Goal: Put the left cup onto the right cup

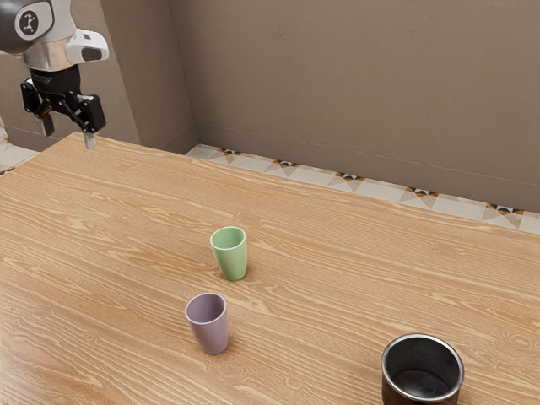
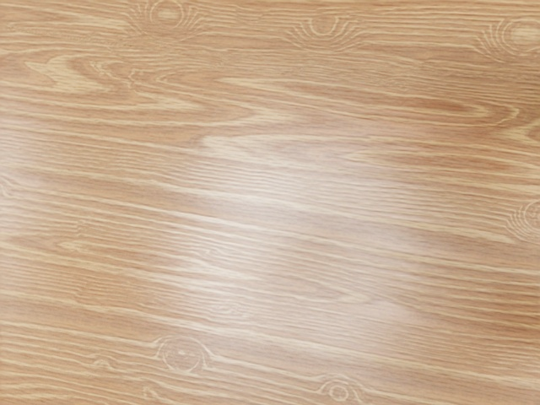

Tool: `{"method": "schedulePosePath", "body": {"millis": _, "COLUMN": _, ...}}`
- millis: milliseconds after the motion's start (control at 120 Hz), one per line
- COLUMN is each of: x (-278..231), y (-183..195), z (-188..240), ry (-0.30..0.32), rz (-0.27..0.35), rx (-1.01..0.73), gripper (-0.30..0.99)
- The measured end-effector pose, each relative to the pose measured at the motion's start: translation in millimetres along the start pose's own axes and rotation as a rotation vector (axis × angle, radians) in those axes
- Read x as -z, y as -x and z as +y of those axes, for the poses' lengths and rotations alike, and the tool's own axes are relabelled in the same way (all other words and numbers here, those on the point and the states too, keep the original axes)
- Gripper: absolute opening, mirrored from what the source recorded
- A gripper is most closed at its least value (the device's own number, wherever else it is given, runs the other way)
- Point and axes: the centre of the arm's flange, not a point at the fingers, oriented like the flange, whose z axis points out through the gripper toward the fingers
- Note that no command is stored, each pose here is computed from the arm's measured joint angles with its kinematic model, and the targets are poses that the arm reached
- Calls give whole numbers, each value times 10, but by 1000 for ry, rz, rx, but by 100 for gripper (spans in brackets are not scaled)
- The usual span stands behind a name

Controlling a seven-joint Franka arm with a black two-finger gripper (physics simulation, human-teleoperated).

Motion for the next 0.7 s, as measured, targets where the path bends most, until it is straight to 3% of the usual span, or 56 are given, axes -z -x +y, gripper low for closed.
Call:
{"method": "schedulePosePath", "body": {"millis": 292, "x": 5, "y": -36, "z": 64, "ry": 1, "rz": 3, "rx": -13, "gripper": 69}}
{"method": "schedulePosePath", "body": {"millis": 400, "x": -224, "y": -179, "z": 163, "ry": -1, "rz": -38, "rx": -31, "gripper": 69}}
{"method": "schedulePosePath", "body": {"millis": 508, "x": -589, "y": -394, "z": 341, "ry": 50, "rz": -76, "rx": -43, "gripper": 69}}
{"method": "schedulePosePath", "body": {"millis": 700, "x": -1044, "y": -723, "z": 879, "ry": 105, "rz": -81, "rx": -91, "gripper": 69}}
